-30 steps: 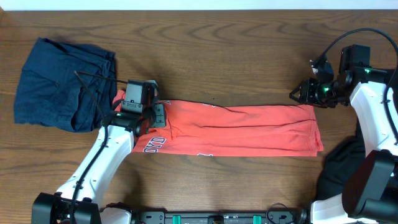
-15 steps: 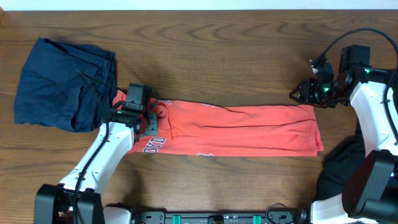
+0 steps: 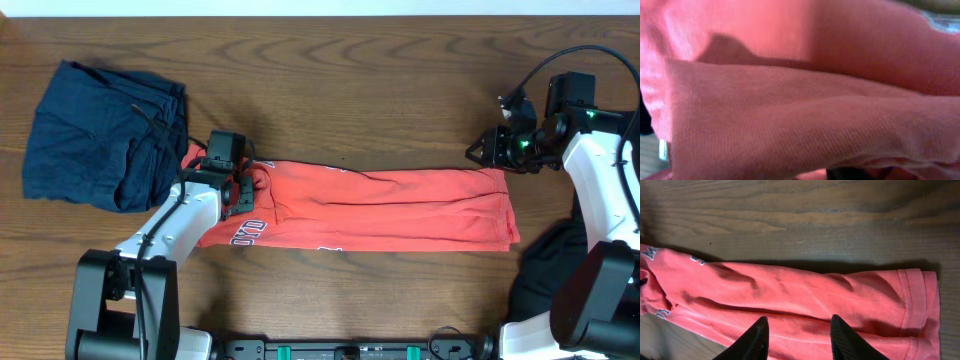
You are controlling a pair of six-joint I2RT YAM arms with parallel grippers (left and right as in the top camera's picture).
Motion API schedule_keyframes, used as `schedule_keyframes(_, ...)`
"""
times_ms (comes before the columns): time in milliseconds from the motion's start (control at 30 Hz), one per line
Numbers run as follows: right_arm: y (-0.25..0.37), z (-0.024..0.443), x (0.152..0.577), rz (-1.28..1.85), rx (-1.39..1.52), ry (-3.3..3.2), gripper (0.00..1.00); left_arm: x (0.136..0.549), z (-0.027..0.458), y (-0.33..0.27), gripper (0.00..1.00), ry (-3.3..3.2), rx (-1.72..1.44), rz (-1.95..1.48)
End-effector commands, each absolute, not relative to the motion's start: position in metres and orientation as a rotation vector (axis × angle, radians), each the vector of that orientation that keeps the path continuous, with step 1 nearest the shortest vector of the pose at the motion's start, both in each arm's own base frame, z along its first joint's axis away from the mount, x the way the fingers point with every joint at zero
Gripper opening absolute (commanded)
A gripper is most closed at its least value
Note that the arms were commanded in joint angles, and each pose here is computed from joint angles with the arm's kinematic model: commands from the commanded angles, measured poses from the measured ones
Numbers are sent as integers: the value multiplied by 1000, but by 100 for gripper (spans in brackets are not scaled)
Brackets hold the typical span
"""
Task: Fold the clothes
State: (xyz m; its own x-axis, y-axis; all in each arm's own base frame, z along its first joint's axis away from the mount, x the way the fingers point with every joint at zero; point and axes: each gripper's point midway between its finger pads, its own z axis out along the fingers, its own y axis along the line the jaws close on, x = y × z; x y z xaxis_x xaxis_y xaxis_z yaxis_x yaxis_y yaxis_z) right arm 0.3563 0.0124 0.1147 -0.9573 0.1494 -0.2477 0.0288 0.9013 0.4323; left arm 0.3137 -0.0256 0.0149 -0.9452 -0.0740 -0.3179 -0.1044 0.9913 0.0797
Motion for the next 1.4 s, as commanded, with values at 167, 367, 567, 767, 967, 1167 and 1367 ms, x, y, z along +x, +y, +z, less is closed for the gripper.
schedule_keyframes(167,15,113,355,631,138,2800,38,321,35,-25,19,2750,-118,121)
schedule_keyframes(367,15,113,355,632,138,2800,38,325,51,-22,47,2694,-126,130)
schedule_keyframes(567,15,113,355,632,138,2800,38,323,45,-22,20,2718,-124,138)
schedule_keyframes(767,15,113,354,633,140,2804,37,317,43,-21,6,2743,-121,146)
schedule_keyframes(967,16,112,354,634,140,2807,36,293,47,-17,6,2811,-118,168)
schedule_keyframes(1167,16,112,354,634,141,2806,37,268,78,-13,6,2829,-164,168)
schedule_keyframes(1367,15,113,355,631,138,2800,37,276,91,-14,23,2750,-188,137)
